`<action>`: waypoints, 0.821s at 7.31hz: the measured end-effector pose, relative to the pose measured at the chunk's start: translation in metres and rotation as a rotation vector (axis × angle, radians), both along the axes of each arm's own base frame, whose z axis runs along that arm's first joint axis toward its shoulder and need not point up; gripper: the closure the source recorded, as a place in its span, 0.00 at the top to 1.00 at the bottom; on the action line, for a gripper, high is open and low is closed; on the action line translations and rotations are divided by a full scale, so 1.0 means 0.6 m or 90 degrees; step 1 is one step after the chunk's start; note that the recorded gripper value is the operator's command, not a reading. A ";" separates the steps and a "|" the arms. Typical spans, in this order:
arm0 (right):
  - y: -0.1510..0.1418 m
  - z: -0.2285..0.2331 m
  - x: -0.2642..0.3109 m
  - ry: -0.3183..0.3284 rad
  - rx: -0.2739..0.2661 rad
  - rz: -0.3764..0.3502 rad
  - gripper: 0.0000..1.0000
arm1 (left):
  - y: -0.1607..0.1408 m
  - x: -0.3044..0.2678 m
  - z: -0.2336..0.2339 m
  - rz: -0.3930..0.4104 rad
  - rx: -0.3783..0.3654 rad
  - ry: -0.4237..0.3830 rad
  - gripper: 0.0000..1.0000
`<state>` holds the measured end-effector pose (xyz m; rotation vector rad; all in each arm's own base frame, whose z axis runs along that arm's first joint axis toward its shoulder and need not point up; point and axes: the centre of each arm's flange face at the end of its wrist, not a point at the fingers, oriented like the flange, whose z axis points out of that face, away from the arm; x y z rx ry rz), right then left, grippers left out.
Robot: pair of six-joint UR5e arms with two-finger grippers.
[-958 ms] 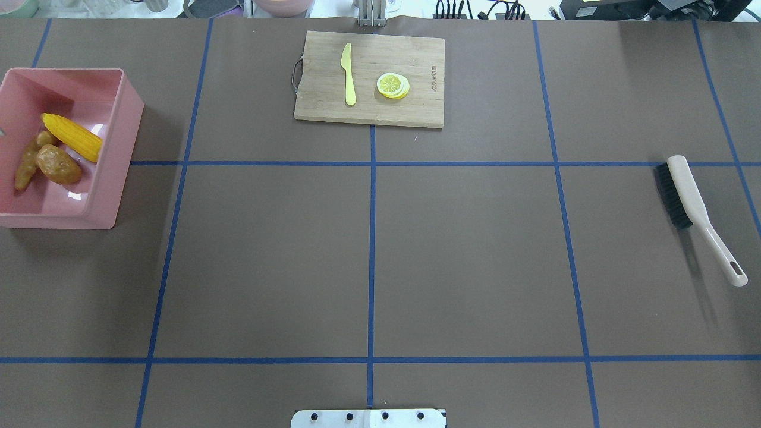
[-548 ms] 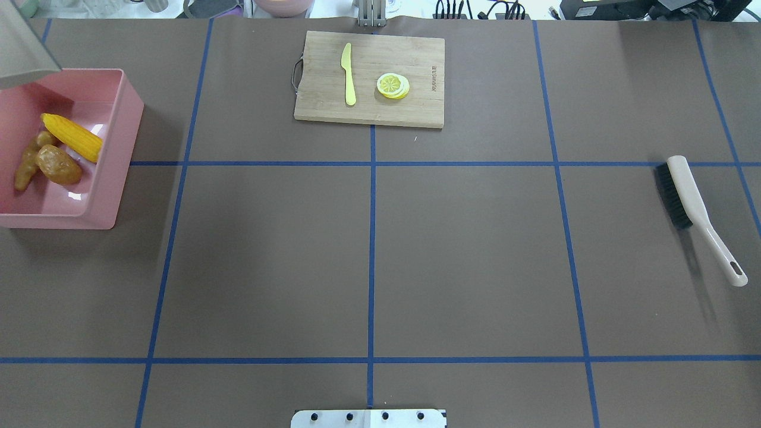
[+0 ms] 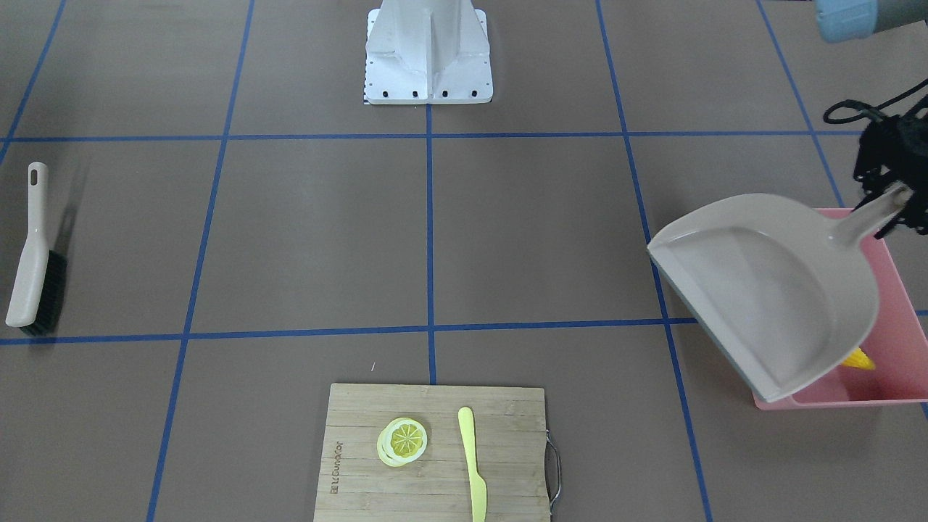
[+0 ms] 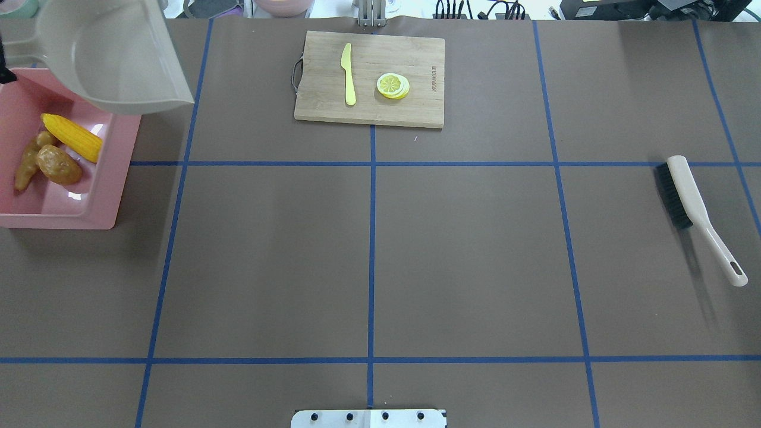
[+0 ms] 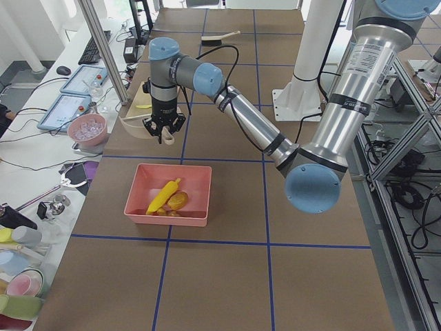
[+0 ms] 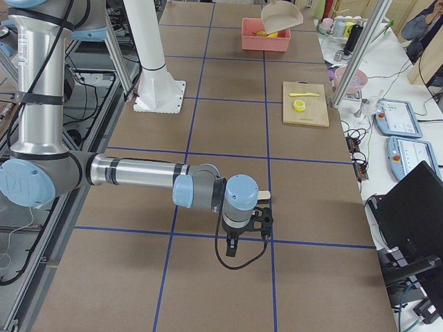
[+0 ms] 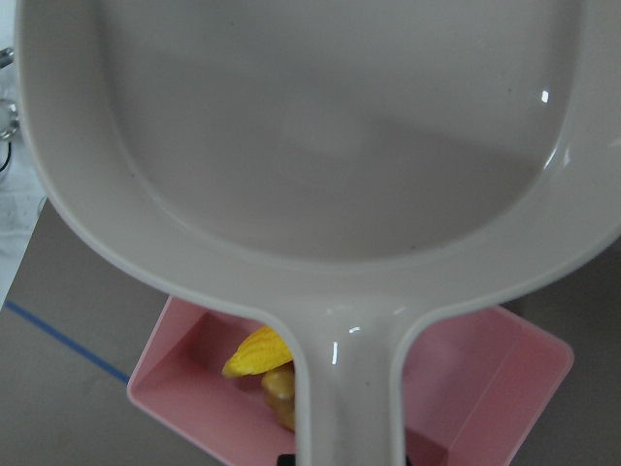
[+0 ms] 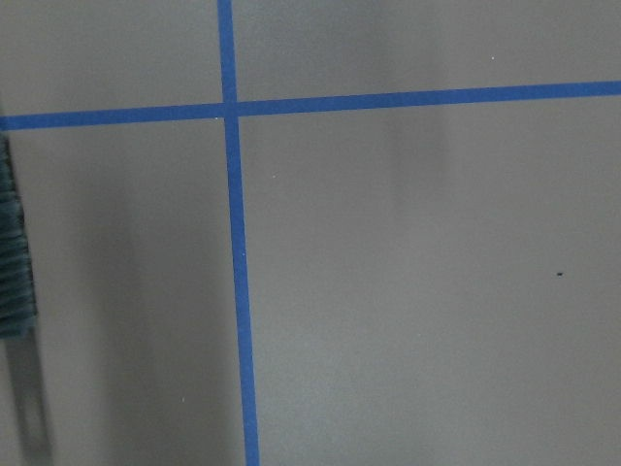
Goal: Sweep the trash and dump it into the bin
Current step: 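Swing the empty dustpan away from the bin and lower it onto the table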
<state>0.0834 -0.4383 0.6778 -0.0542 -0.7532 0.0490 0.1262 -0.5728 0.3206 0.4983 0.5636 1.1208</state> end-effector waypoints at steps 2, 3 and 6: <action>0.000 0.000 0.000 0.000 0.000 -0.001 1.00 | 0.031 0.131 -0.015 0.088 0.019 0.010 0.00; 0.000 0.001 0.000 0.000 0.000 -0.001 1.00 | 0.049 0.187 -0.016 0.124 0.038 0.018 0.00; 0.000 0.001 0.000 0.000 0.000 -0.001 1.00 | 0.083 0.299 0.025 0.193 0.091 0.049 0.00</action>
